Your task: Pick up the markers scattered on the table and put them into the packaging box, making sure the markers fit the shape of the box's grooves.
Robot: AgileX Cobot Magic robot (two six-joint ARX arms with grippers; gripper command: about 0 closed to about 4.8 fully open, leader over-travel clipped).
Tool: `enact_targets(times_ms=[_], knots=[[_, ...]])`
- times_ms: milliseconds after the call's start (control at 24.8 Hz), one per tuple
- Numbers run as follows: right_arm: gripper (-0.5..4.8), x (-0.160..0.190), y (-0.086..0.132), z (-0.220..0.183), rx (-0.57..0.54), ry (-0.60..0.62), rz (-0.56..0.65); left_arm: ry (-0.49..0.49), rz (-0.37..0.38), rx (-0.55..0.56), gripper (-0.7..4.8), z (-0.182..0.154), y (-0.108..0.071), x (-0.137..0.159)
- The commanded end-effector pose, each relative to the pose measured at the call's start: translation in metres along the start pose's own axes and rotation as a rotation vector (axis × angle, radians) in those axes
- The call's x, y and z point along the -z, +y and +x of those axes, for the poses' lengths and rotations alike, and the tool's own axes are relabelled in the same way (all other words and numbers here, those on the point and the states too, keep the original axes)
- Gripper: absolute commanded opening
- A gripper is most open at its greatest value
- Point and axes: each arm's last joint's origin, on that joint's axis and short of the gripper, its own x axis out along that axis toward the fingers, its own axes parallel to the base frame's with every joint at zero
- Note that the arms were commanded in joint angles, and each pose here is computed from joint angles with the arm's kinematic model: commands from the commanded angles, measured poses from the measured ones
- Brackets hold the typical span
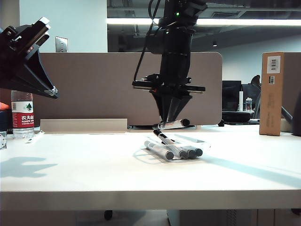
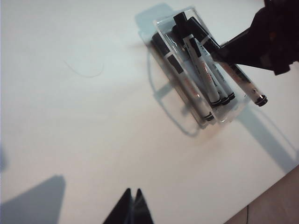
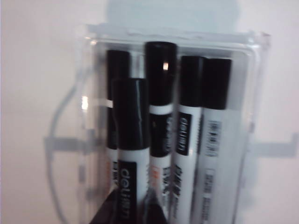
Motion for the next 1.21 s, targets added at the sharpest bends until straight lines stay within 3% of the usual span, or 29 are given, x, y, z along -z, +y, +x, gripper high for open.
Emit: enact_targets(times_ms=[40, 81, 404, 484, 565, 767, 1049, 1211], knots=[[0.37, -0.003, 0.002, -0.004, -0.041, -0.036, -0.001, -0.018, 0.019, 0.005, 0.04, -0.001, -0.002, -0.003], [0.92, -0.004, 0.002, -0.004, -0.041, -0.046, -0.002, -0.017, 0.019, 0.005, 0.03, -0.001, -0.002, -0.003], [1.07, -0.004, 0.001, -0.004, -0.030, -0.046, 0.000, -0.015, 0.017, 0.005, 0.03, -0.001, -0.002, -0.003], [0.74, -0.004, 0.001, -0.005, -0.030, -0.041, 0.000, -0.015, 0.017, 0.005, 0.03, -0.001, -0.002, -0.003], [-0.06, -0.003, 0.002, -0.006, -0.023, -0.034, -0.001, -0.015, 0.017, 0.005, 0.03, -0.001, -0.002, -0.003], [-0.06, -0.007, -0.002, 0.004, 0.089, -0.085, 0.002, -0.013, 0.016, 0.006, 0.03, -0.001, -0.002, -0.002], [-0.06, -0.009, -0.003, 0.036, 0.081, -0.046, 0.003, 0.013, 0.001, 0.003, 0.03, -0.001, -0.001, 0.000], [-0.06, -0.010, -0.001, 0.018, 0.056, -0.082, 0.002, 0.019, -0.003, 0.002, 0.04, -0.001, -0.001, 0.001]])
